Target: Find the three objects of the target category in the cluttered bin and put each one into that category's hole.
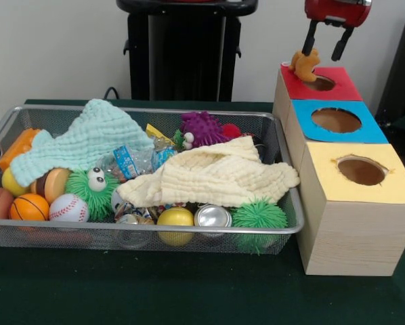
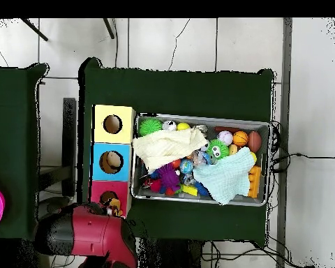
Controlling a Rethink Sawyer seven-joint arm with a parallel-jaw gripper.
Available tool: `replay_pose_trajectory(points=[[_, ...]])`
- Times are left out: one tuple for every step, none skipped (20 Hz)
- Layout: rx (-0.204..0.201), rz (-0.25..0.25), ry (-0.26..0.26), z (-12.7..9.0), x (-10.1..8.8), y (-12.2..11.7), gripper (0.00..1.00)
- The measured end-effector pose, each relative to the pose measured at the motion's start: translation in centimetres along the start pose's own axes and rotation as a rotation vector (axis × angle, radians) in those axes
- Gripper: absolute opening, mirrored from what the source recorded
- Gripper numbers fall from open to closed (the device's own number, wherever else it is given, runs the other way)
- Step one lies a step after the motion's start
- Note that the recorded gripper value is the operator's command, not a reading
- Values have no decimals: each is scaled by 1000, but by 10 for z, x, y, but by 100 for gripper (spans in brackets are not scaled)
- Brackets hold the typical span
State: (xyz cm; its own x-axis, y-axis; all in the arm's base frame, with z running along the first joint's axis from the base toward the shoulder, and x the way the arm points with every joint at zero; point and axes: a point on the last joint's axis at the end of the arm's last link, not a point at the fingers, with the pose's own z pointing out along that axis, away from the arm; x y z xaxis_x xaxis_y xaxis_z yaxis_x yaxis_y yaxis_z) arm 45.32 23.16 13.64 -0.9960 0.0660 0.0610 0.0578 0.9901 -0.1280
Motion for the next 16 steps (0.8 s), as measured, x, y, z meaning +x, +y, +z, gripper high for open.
replay_pose_trajectory(points=[[0,0,0,0,0,0,100],[0,0,0,0,0,0,100],[0,0,0,0,0,0,100],[0,0,0,0,0,0,100],[0,0,0,0,0,0,100],[0,1,0,0,0,0,100],[0,1,0,0,0,0,100],[0,2,-2,0,-1,-1,100],[0,3,-4,0,-1,-1,100],[0,4,-5,0,-2,-2,100],[0,4,-7,0,-2,-2,100],[0,6,-9,0,-3,-3,100],[0,7,-11,0,-3,-3,100],[-1,9,-13,0,-4,-4,100],[-1,11,-15,0,-5,-5,100],[-1,12,-15,0,-5,-5,100]])
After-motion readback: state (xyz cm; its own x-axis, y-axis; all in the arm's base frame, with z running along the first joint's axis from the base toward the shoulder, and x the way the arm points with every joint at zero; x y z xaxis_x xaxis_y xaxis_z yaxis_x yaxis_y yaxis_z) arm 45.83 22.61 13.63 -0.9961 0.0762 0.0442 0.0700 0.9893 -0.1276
